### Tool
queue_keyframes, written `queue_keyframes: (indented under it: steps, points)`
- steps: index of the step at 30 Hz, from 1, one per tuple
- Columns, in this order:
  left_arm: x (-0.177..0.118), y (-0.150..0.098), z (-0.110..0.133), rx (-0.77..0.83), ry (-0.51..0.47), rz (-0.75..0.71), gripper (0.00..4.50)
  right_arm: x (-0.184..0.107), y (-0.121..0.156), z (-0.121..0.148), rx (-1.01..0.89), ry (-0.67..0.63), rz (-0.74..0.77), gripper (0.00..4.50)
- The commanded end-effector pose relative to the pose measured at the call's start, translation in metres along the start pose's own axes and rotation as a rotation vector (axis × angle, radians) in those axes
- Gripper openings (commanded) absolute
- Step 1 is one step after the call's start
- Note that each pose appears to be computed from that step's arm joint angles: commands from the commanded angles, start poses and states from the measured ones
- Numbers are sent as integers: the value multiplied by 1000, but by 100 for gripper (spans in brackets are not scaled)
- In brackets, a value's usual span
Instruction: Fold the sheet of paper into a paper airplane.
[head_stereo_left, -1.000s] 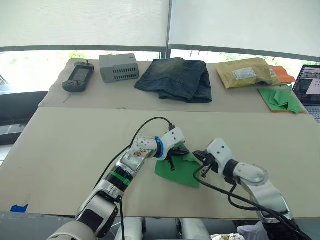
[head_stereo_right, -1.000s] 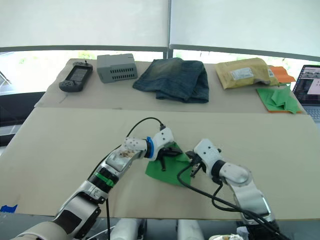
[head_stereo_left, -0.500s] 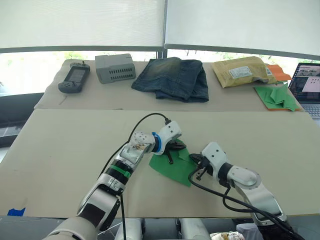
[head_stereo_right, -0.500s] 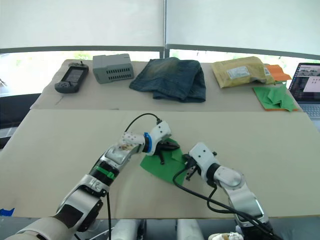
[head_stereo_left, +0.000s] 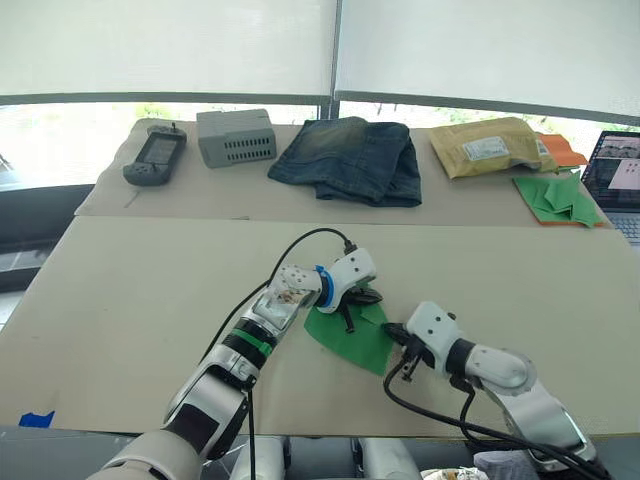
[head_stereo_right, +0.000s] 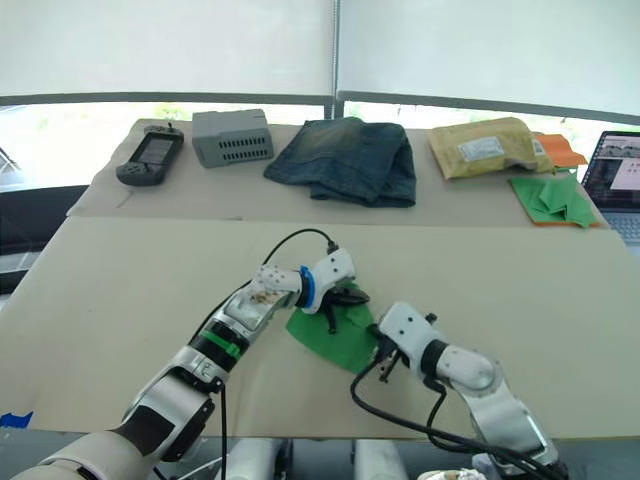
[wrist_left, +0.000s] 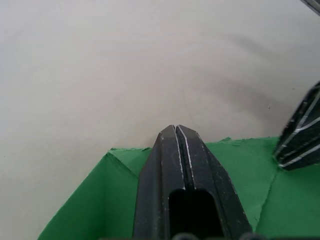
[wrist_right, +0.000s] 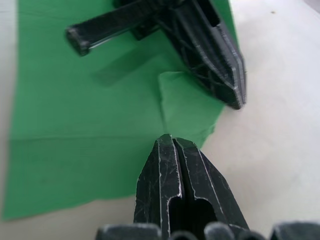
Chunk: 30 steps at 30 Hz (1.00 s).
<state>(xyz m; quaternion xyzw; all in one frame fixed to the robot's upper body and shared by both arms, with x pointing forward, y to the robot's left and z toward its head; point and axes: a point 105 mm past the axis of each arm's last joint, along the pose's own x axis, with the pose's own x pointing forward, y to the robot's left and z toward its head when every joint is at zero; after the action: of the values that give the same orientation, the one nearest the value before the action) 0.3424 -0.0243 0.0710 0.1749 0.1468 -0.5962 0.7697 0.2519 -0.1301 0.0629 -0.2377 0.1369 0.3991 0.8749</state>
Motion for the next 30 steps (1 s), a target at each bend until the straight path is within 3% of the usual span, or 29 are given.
queue_keyframes:
  steps: [1, 9, 14, 20, 26, 30]
  points:
    - [1, -1, -12, -6, 51, -6, 0, -4, 8, -10, 36, 27, 52, 3]
    - [0, -3, -14, -7, 52, -11, 0, -6, -13, 46, 149, -260, 20, 3]
    - [-3, 0, -13, -5, 49, 0, 0, 6, -29, 18, 143, -119, -68, 3]
    - [-11, 5, -7, -21, 21, 26, 0, 25, -17, -1, 123, -42, -27, 3]
    - [-41, 23, 4, -73, -24, 99, 0, 34, -8, -5, 117, -24, 4, 3]
    - [-73, 39, 28, -103, -92, 158, 0, 40, 0, -4, 97, -21, 30, 3]
